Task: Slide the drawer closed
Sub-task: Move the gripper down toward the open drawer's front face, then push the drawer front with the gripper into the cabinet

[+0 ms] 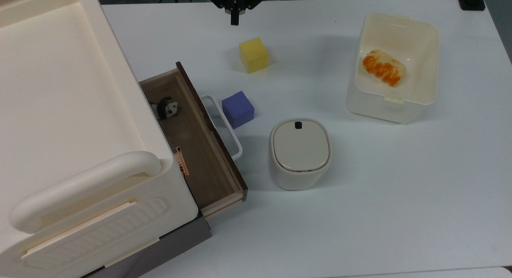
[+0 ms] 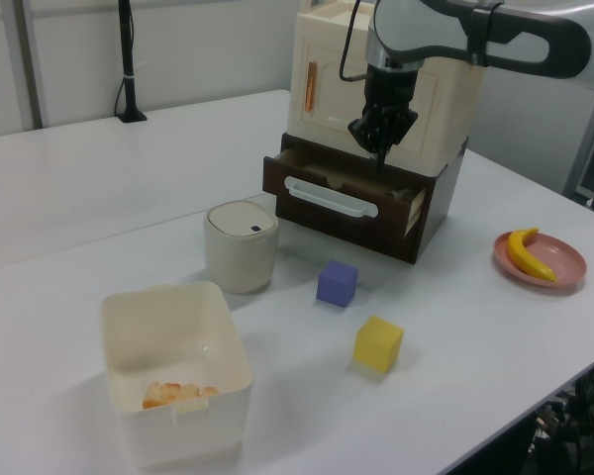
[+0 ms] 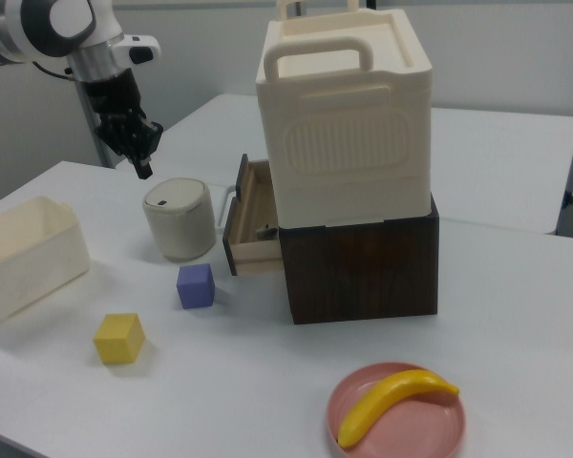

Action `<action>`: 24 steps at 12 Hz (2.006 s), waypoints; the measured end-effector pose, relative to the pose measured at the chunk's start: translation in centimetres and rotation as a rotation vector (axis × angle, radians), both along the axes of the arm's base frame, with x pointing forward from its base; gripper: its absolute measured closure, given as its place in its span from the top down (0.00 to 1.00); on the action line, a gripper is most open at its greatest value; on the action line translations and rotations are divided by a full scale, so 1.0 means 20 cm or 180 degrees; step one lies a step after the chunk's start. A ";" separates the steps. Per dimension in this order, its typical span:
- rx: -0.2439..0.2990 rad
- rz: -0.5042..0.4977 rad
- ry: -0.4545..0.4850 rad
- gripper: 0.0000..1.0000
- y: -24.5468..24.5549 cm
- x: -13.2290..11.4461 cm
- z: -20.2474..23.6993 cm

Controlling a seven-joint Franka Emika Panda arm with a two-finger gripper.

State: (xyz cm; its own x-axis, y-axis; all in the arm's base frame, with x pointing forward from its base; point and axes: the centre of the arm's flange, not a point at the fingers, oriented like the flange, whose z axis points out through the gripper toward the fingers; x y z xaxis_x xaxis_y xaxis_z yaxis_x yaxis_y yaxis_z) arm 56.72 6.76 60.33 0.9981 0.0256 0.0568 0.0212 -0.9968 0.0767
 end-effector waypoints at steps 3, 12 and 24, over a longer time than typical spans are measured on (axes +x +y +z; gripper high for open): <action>-0.0019 -0.0085 0.0071 0.01 0.02 0.10 -0.18; -0.0246 -0.1142 0.0004 0.01 0.18 0.25 -0.55; 0.0137 -0.3550 -0.0508 0.01 -0.26 0.42 -0.73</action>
State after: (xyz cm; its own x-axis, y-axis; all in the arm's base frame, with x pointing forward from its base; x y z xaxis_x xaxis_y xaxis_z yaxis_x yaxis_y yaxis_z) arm 65.22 1.61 45.67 0.4433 -0.8810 0.1652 -0.8900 -0.4546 -0.0361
